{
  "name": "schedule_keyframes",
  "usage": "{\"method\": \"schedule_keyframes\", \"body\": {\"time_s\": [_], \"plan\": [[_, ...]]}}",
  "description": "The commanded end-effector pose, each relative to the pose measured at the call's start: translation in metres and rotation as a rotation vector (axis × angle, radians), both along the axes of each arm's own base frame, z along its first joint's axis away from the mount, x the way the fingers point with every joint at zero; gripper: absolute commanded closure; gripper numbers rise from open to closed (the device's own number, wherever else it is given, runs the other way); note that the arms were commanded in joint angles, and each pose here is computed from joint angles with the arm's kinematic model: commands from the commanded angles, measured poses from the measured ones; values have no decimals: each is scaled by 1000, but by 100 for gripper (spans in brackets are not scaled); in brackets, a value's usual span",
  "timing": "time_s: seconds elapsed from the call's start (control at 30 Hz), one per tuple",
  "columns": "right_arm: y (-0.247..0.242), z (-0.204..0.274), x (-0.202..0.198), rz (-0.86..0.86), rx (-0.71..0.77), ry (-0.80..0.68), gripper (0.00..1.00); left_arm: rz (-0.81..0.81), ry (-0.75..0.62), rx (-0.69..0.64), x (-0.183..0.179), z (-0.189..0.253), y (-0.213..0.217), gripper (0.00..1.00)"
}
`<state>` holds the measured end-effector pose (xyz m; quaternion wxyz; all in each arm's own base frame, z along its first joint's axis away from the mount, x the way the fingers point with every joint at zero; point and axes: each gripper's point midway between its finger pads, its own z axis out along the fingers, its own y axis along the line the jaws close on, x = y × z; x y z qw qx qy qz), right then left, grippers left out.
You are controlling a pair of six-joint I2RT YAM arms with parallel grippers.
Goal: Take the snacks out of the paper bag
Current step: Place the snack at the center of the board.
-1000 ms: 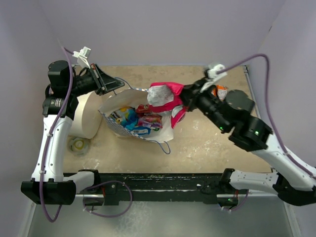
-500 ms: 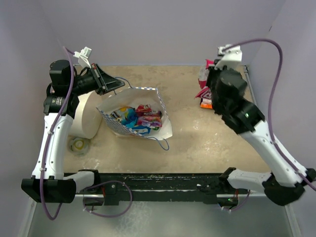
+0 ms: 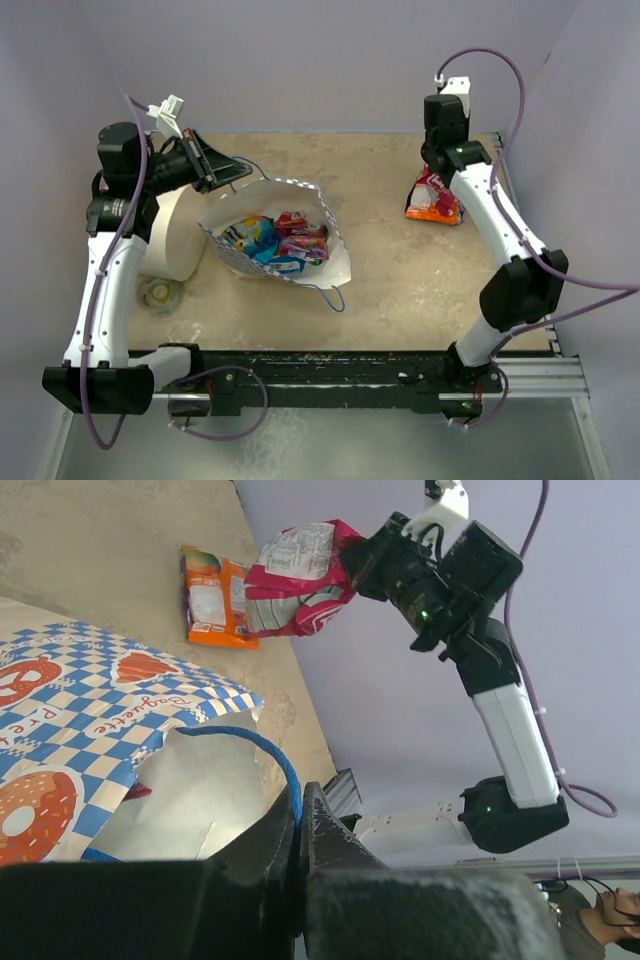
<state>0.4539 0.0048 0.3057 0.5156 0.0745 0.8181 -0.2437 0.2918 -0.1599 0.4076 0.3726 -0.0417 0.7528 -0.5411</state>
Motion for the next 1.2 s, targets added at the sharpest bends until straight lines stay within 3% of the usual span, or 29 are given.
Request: {"method": "schedule_keyframes", "body": {"time_s": [0.0, 0.37, 0.67, 1.17], "plan": [[-40, 39, 5, -125, -66, -67, 100, -25, -87, -10, -13, 22, -3, 100], [-65, 12, 26, -178, -166, -1, 100, -30, -84, 0, -9, 20, -3, 100], [-35, -58, 67, -137, -208, 140, 100, -28, -86, 25, -12, 21, -1, 100], [50, -190, 94, 47, 80, 329, 84, -5, -92, 71, -11, 22, 3, 100]]}}
